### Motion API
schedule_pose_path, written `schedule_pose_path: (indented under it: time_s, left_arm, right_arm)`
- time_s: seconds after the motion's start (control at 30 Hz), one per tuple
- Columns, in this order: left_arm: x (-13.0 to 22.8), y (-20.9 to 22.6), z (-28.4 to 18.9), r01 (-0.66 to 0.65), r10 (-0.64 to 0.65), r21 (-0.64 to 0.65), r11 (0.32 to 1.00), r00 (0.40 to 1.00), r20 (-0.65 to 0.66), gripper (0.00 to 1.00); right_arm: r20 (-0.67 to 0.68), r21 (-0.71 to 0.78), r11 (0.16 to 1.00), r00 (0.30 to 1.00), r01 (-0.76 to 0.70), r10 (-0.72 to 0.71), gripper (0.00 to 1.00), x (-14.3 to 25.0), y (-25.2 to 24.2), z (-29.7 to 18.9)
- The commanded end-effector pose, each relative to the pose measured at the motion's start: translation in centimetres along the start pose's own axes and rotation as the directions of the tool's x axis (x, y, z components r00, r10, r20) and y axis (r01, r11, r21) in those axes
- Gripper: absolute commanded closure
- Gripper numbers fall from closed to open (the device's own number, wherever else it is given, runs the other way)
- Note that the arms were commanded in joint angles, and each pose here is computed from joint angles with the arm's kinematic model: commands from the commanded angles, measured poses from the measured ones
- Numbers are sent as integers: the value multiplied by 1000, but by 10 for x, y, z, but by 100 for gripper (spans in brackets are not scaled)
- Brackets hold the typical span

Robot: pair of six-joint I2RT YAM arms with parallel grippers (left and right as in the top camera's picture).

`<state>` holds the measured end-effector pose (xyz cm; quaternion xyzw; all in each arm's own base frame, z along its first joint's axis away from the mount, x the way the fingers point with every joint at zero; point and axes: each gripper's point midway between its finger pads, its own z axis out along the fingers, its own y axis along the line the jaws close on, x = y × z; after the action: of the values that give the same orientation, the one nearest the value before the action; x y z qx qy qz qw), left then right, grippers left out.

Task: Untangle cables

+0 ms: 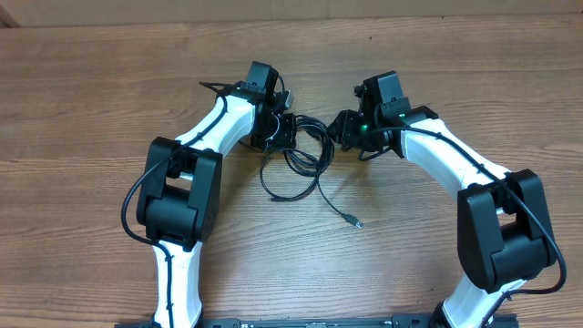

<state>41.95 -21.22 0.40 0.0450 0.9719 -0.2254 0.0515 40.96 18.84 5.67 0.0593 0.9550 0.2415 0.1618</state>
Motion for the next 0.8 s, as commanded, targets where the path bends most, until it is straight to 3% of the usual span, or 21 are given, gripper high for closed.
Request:
schedule_pose_path:
  time_s: [0.0,0.03,0.1,0.27,0.37,0.5,0.63,0.77]
  left_arm:
    - [2,4,10,-8,7,-16,1000,1000,-18,96]
    - [2,4,9,-11,11,-10,1000,1000,-19,96]
    - [-3,-17,-7,-85,86,129,988,996,-4,96]
    - [-22,-48,-55,-137,119,362,922,990,73,96]
    - [-28,-55,-78,-157,120,419,894,986,113,96]
    - [-31,-60,-96,-170,119,455,874,983,138,96]
    - [-27,-68,-99,-169,121,496,852,984,128,96]
    - [-23,-71,-97,-202,158,492,847,979,131,96]
  right_arm:
    - [10,6,1000,1000,18,-18,48,6,-1,-1]
    - [9,7,1000,1000,18,-18,48,7,-2,0]
    - [2,11,1000,1000,16,-16,47,10,-4,1]
    - [12,2,1000,1000,17,-17,40,7,-2,1]
    - [3,-58,998,1000,14,-14,29,5,4,-1]
    - [0,-190,981,1000,20,-20,28,-8,11,-13]
    - [16,-240,971,1000,-16,21,34,-23,0,-24]
    - [8,-229,973,1000,-17,19,56,-21,-6,-25]
